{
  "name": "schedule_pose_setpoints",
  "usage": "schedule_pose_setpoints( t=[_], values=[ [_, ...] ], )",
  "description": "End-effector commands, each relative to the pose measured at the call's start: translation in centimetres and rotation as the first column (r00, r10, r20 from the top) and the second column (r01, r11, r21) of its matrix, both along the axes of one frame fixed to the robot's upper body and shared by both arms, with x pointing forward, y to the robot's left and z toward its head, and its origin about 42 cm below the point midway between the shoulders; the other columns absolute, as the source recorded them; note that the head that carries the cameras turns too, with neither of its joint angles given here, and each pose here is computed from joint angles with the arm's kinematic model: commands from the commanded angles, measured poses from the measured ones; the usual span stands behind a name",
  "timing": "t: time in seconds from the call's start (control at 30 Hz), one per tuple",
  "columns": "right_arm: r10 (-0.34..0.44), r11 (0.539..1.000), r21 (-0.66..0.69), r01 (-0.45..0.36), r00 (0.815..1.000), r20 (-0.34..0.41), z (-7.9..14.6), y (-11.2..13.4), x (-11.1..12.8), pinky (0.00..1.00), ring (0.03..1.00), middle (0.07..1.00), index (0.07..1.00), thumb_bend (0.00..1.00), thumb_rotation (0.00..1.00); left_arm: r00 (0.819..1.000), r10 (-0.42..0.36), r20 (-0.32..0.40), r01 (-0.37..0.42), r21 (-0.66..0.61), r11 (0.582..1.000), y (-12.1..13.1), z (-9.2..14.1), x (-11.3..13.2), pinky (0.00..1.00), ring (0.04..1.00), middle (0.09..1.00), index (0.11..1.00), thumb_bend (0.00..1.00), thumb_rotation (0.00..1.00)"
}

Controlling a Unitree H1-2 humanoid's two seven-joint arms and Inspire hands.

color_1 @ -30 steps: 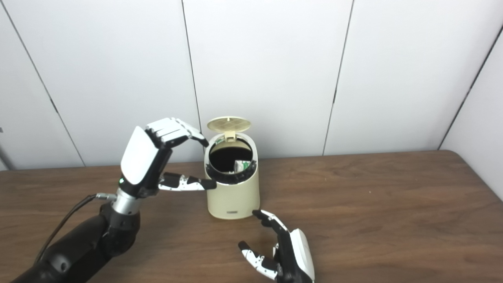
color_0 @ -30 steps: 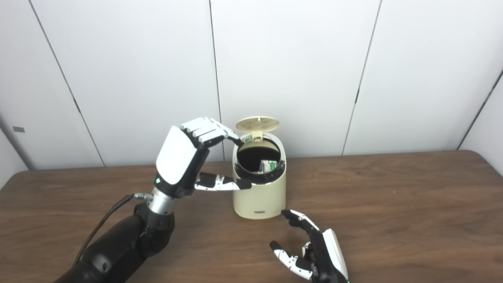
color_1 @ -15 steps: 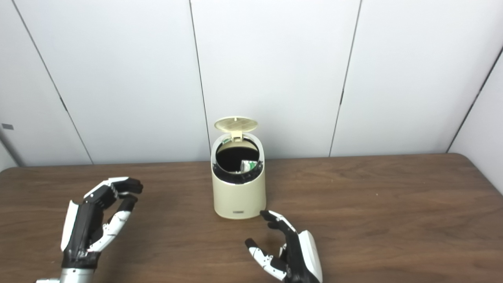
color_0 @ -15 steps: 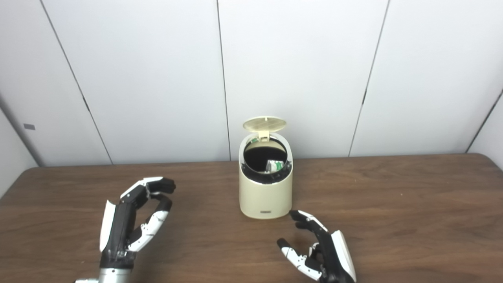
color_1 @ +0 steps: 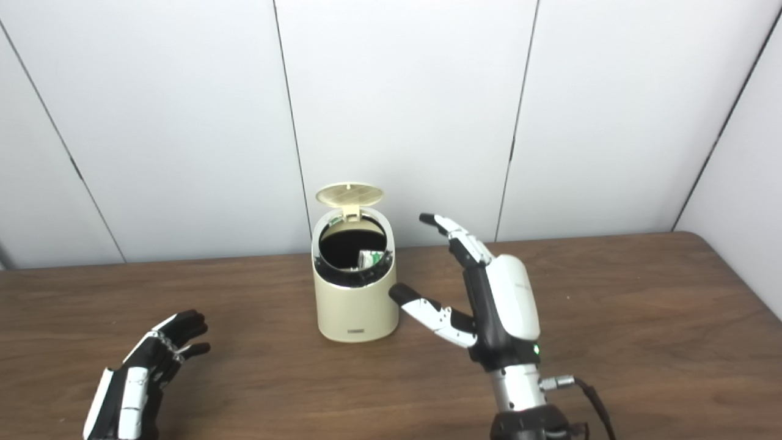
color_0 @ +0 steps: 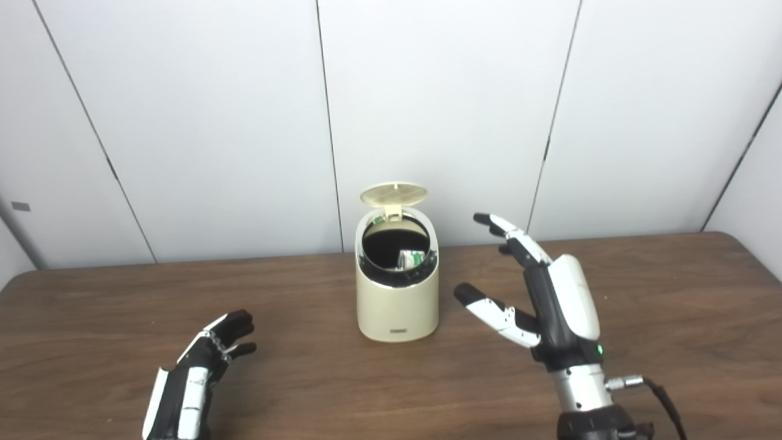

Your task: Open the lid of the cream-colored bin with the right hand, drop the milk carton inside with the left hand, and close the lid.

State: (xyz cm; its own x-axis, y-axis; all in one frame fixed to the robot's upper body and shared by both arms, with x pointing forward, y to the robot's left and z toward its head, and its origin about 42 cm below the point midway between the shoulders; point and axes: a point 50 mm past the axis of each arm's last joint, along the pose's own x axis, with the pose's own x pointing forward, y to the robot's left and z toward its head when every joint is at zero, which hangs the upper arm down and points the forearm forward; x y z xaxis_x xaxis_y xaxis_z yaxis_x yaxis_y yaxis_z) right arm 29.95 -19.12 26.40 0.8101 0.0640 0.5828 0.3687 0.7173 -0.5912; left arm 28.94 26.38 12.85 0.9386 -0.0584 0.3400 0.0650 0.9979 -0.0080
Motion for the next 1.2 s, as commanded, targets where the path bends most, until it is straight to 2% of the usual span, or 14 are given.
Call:
schedule_pose_setpoints(
  t=[0.0, 0.13, 0.3, 0.4, 0.53, 0.73, 1.03, 1.17],
  values=[
    [0.015, 0.999, -0.044, -0.011, 0.996, 0.085, 3.4, 0.3, 0.1, 0.76, 0.85, 0.867, 0.858, 0.66, 0.99, 0.999, -0.023, -0.025, 0.023, 0.005, 1.0, -0.3, -0.8, -0.8, 0.75, 0.829, 0.832, 0.839, 0.6, 1.0],
    [0.041, 0.991, -0.128, -0.027, 0.994, 0.105, 7.1, 0.6, 1.0, 0.8, 0.892, 0.898, 0.878, 0.7, 0.97, 0.999, -0.029, -0.04, 0.029, -0.006, 1.0, -0.5, -1.4, -1.3, 0.75, 0.82, 0.835, 0.845, 0.61, 0.98],
    [0.058, 0.981, -0.188, -0.04, 0.994, 0.094, 10.2, 1.7, 2.0, 0.87, 0.942, 0.934, 0.904, 0.75, 0.98, 0.997, -0.048, -0.053, 0.048, 0.005, 0.999, -0.2, -1.8, -1.5, 0.73, 0.811, 0.84, 0.847, 0.62, 0.96],
    [0.068, 0.97, -0.237, -0.046, 0.994, 0.086, 11.5, 2.2, 2.8, 0.83, 0.949, 0.953, 0.921, 0.76, 0.97, 0.994, -0.071, -0.081, 0.072, 0.011, 0.997, 0.1, -2.1, -1.6, 0.76, 0.83, 0.855, 0.861, 0.68, 0.96],
    [0.063, 0.95, -0.309, -0.039, 0.996, 0.068, 12.6, 2.5, 4.5, 0.82, 0.954, 0.947, 0.922, 0.82, 0.99, 0.992, -0.09, -0.084, 0.092, 0.018, 0.996, 0.2, -2.4, -1.8, 0.78, 0.844, 0.868, 0.879, 0.71, 0.95],
    [0.054, 0.921, -0.386, -0.047, 0.998, 0.009, 13.7, 3.3, 6.9, 0.82, 0.945, 0.922, 0.896, 0.93, 0.99, 0.996, -0.062, -0.062, 0.065, 0.038, 0.997, 0.2, -2.0, -1.8, 0.76, 0.838, 0.868, 0.873, 0.71, 0.93],
    [0.035, 0.88, -0.468, -0.076, 0.995, -0.096, 14.5, 4.5, 9.8, 0.87, 0.96, 0.922, 0.887, 0.9, 0.88, 0.999, -0.044, -0.016, 0.045, 0.076, 0.996, -0.2, -1.7, -1.7, 0.74, 0.822, 0.849, 0.852, 0.69, 0.92],
    [0.015, 0.865, -0.496, -0.079, 0.991, -0.132, 13.6, 4.6, 11.1, 0.82, 0.944, 0.902, 0.87, 0.9, 0.85, 0.999, -0.036, 0.0, 0.036, 0.092, 0.995, -0.5, -1.6, -1.7, 0.73, 0.805, 0.833, 0.833, 0.68, 0.9]
  ],
)
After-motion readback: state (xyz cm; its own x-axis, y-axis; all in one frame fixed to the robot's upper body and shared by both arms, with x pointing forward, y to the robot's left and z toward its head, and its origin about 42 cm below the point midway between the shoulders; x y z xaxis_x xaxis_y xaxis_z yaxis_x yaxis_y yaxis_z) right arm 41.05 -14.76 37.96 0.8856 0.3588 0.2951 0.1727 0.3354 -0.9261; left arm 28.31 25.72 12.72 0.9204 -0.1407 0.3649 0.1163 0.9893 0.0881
